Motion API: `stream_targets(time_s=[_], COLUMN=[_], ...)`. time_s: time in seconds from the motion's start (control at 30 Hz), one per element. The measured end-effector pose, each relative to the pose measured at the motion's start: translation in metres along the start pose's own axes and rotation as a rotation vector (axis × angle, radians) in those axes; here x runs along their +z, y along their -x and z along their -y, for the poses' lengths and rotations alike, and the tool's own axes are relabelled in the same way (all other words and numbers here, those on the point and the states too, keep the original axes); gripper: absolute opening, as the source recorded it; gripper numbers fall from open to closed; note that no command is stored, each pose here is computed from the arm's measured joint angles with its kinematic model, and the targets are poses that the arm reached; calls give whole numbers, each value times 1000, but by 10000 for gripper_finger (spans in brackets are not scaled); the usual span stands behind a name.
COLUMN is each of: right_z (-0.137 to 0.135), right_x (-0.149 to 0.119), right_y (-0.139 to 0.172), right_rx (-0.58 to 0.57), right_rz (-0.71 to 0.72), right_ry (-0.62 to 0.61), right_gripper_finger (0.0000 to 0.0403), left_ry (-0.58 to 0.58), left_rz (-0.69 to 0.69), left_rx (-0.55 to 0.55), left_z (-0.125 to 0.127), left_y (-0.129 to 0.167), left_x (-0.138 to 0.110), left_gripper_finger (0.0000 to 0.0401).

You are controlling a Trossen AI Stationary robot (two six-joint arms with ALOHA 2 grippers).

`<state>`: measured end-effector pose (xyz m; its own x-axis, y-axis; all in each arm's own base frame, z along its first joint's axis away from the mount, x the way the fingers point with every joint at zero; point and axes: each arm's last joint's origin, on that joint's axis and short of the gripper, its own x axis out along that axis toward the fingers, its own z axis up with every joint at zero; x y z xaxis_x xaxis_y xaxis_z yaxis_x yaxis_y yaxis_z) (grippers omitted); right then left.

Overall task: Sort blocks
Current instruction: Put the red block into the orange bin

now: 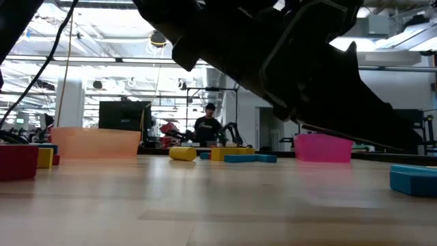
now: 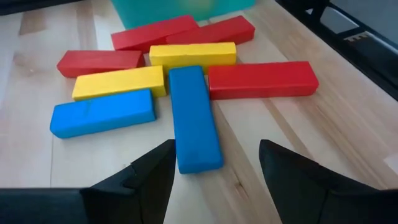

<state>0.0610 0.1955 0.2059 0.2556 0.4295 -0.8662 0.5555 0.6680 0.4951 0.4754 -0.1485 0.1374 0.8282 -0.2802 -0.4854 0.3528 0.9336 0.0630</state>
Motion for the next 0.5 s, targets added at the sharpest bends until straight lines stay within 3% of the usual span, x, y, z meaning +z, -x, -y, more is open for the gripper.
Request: stream_targets(time_s=[0.27, 0.5], right_z=[-12, -25], right_x=[10, 32], right_y=[6, 12], right_rx=[39, 50], right_rz=[20, 81], right_ry=[15, 126], right_gripper_finger=[276, 276], left_ry=[-12, 8], left_rz=[-18, -153], left_rx=[0, 25], left_z=[-1, -13], left_y=[0, 2], left_x=[-2, -16], left_gripper_finger=[227, 227])
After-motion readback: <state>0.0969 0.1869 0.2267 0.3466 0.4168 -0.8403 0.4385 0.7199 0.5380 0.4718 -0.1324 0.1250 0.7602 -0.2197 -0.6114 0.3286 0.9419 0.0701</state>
